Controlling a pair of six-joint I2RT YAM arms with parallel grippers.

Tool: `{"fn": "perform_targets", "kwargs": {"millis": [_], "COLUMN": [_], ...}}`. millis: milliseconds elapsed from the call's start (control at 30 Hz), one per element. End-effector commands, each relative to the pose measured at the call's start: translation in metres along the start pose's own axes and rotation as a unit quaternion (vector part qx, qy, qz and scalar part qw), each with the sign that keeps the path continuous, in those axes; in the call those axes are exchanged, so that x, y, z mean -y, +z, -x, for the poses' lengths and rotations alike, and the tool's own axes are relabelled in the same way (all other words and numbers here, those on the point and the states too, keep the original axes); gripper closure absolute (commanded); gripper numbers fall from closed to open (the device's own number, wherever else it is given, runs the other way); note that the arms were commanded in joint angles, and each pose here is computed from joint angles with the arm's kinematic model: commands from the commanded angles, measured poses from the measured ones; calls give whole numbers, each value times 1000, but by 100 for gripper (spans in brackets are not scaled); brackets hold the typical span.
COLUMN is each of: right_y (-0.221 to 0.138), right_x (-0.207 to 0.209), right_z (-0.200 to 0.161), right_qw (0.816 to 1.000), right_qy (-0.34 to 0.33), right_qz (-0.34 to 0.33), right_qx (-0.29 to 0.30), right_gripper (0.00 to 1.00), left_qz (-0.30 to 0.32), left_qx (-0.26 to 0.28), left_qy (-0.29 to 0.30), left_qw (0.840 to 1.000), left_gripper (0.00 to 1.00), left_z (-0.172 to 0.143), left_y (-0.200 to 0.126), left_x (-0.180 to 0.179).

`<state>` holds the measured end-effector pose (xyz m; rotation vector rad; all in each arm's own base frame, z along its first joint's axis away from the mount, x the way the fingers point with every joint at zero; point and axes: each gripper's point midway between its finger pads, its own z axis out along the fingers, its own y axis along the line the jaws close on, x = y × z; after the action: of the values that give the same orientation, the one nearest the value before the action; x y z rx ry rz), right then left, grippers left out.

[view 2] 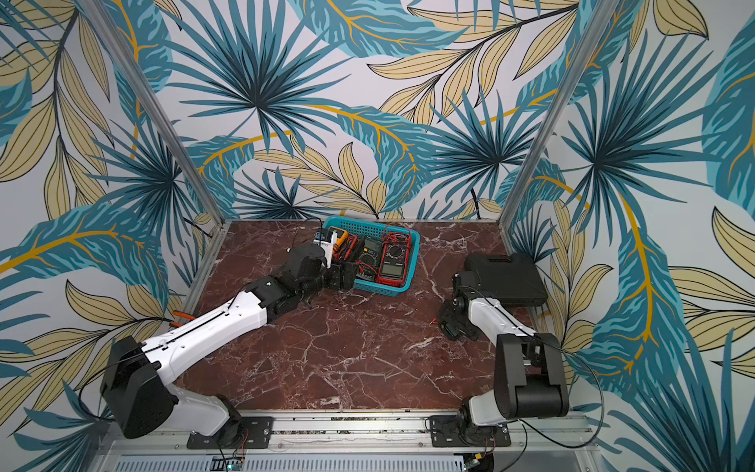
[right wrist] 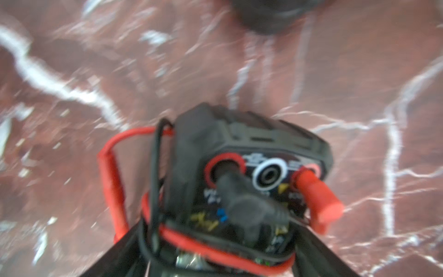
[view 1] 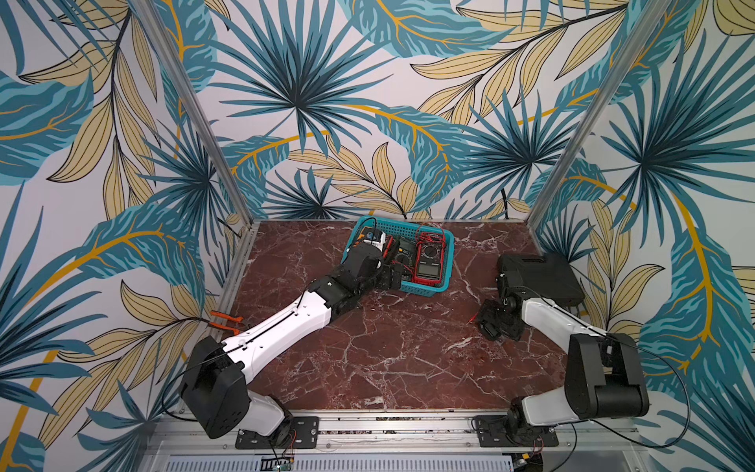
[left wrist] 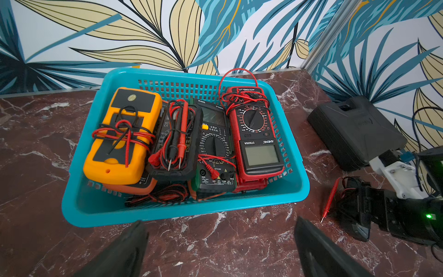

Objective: Put the multimeter into the basket
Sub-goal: Adjust the multimeter at the center of the board, then pick up the multimeter from the center of the board.

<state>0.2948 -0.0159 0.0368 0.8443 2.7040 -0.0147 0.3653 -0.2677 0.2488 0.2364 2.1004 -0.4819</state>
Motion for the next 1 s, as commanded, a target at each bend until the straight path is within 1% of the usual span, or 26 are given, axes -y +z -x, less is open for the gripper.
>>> {"fn": "perform_targets", "kwargs": {"millis": [0,100,167,300,400,533,667,767,833,867,900,933,967], "right_y": [-6,-8,-9,-14,-14,-9,-2,1,2,3,3,2,2], "right_x": [-18,-26,-22,-2,6,6,-3,-9,-10,-9,-8,-8,-8], "right_z": [-4,-7,-9,-8,-8,-2,4,4,4,3,2,3,1], "right_qw": [999,998,999,1000,1000,999,999,1000,1000,1000,1000,1000,1000], "right_qy": [-26,-28,-22,-4,14,27,22,18,16,16,14,12,10], "right_qz": [28,43,35,-6,-21,-23,-15,-5,-1,-3,-4,-3,-2], "right_qx": [-15,-25,-28,-8,6,26,20,13,14,12,12,14,13], "right_gripper": [7,3,1,1,0,0,1,6,12,18,26,37,44], "left_qz": [-3,-4,-4,-3,-2,0,2,4,4,4,5,5,7], "left_qx": [20,19,18,17,16,10,7,6,7,7,7,7,7], "left_qy": [-8,-9,-9,-8,-5,-3,-3,-4,-4,-5,-5,-4,-4], "left_qw": [1000,1000,1000,1000,1000,1000,1000,1000,1000,1000,1000,1000,1000], "left_gripper": [0,0,0,0,0,0,0,0,0,0,0,0,0], "left_z": [8,7,7,7,7,5,3,3,3,3,2,2,1], "left_y": [-7,-7,-7,-7,-5,-3,-3,-3,-3,-3,-3,-3,-2], "left_x": [-1,-1,-1,-1,-1,-1,-2,-3,-3,-3,-3,-4,-4]}}
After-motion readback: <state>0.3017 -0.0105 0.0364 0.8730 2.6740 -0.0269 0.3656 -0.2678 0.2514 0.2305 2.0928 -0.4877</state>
